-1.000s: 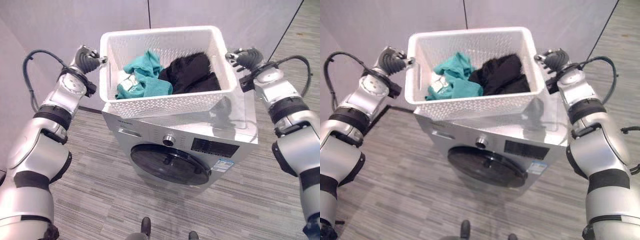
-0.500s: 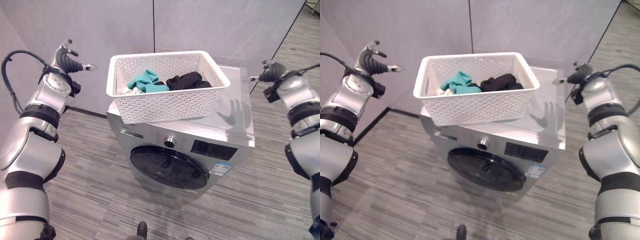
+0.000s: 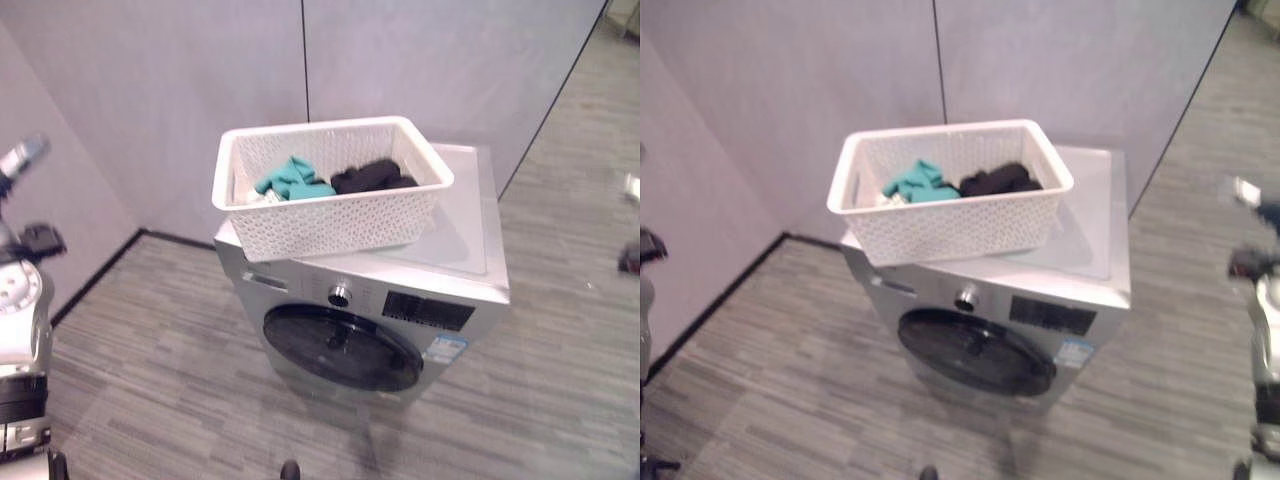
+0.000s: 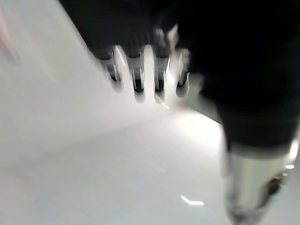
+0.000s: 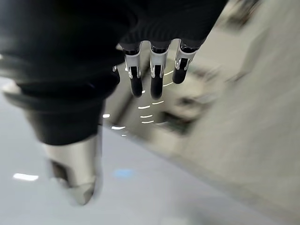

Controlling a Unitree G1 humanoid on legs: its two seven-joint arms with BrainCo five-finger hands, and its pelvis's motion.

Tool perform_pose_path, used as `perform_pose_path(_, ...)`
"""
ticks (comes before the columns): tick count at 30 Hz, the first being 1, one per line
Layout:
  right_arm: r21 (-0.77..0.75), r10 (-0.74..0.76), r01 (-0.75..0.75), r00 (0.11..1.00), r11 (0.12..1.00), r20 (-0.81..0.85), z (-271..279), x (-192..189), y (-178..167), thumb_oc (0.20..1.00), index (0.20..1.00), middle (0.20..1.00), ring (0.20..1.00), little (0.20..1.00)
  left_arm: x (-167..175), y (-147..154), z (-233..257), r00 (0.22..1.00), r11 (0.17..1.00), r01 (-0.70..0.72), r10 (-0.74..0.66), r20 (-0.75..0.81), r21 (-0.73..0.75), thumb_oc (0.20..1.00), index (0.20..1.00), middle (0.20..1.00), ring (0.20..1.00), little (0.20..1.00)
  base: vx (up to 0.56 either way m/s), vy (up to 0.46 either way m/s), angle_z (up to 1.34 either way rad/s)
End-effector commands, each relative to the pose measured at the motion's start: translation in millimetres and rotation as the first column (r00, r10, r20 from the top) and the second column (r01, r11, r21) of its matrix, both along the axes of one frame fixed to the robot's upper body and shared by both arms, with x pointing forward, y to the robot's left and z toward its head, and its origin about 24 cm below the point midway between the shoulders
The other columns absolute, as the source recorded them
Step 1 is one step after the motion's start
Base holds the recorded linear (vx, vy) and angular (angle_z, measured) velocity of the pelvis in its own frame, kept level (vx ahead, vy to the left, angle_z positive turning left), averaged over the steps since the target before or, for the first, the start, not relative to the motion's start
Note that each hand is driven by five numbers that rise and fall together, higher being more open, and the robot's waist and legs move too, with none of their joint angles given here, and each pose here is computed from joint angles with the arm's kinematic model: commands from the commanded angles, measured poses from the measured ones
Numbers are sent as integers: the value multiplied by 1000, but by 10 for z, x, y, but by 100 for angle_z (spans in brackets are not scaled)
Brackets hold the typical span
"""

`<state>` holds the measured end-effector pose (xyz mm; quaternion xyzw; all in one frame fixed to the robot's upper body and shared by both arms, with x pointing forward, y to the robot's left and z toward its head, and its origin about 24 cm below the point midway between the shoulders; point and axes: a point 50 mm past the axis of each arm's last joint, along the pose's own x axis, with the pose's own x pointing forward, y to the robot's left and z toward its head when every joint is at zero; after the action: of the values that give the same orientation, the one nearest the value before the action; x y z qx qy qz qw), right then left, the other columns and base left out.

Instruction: Grab the laundry basket,head to the washer,open it,put in the laundry and shut it.

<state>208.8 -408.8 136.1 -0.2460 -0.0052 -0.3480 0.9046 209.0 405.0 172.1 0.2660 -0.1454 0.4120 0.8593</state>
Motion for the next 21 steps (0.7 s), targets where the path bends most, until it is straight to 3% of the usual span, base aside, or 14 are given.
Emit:
perform_pose_path(1,6,39,-40,993,999,107,-56,52,175,1000,1000,1000,1000,1000,-160,185,-360,990,988,-125,118,-77,-92,1000,1000,1000,1000,1000,-57,-88,-6)
perform_pose_path(6,195,17,-9,999,981,-41,-792,-294,391,1000,1000,1000,1000,1000,-697,146,-1298,944,887,-282,189,-269,-365,1000,1000,1000,1000,1000,-70,-66,-8)
perform_pose_path(7,307,86,-35,984,951,-156,-1181,-411,604,1000,1000,1000,1000,1000,-1005,-71,-1987,925,678,-361,175,-337,-640,1000,1000,1000,1000,1000,-69,-39,-1)
perform_pose_path(8,308,86,-35,984,951,-156,-1181,-409,604,1000,1000,1000,1000,1000,-1004,-67,-1986,926,678,-360,175,-335,-640,1000,1000,1000,1000,1000,-153,-68,-2)
perform_pose_path(9,409,173,-52,949,911,-263,-1520,-485,794,1000,1000,1000,1000,1000,-1216,-412,-2542,863,532,-452,59,-501,-716,1000,1000,1000,1000,1000,-56,-31,-5)
perform_pose_path(10,409,173,-52,949,911,-263,-1521,-485,793,1000,1000,1000,1000,1000,-1216,-411,-2543,863,532,-452,59,-501,-716,1000,1000,1000,1000,1000,-90,-48,-5)
perform_pose_path(11,457,217,-57,927,888,-305,-1697,-479,918,1000,1000,1000,1000,1000,-1352,-686,-2847,791,472,-520,-50,-610,-712,1000,1000,1000,1000,1000,-75,-47,-3)
perform_pose_path(12,501,351,-124,851,856,-390,-1938,-444,1206,1000,1000,1000,1000,1000,-1551,-1057,-3166,706,325,-619,-169,-688,-715,1000,1000,1000,1000,1000,-119,-57,-3)
perform_pose_path(13,517,409,-152,805,842,-429,-2040,-454,1332,1000,1000,1000,1000,1000,-1612,-1213,-3255,662,299,-646,-240,-710,-703,1000,1000,1000,1000,1000,-79,-41,-2)
perform_pose_path(14,517,410,-153,805,842,-429,-2040,-451,1333,1000,1000,1000,1000,1000,-1610,-1211,-3254,663,299,-645,-239,-710,-703,1000,1000,1000,1000,1000,-69,-44,-2)
perform_pose_path(16,564,573,-240,618,790,-539,-2347,-432,1757,1000,1000,1000,1000,1000,-1710,-1569,-3398,435,416,-675,-443,-784,-610,1000,1000,1000,1000,1000,-57,-50,2)
perform_pose_path(17,564,573,-241,618,790,-539,-2348,-429,1759,1000,1000,1000,1000,1000,-1709,-1568,-3397,436,416,-675,-442,-784,-610,1000,1000,1000,1000,1000,-24,-48,3)
perform_pose_path(18,589,634,-279,528,758,-565,-2447,-417,1965,1000,1000,1000,1000,1000,-1701,-1692,-3429,348,477,-651,-504,-790,-591,1000,1000,1000,1000,1000,-20,-46,9)
perform_pose_path(21,580,676,-349,437,736,-594,-2492,-362,2154,1000,1000,1000,1000,1000,-1607,-1735,-3427,282,571,-583,-525,-803,-578,1000,1000,1000,1000,1000,-15,-38,27)
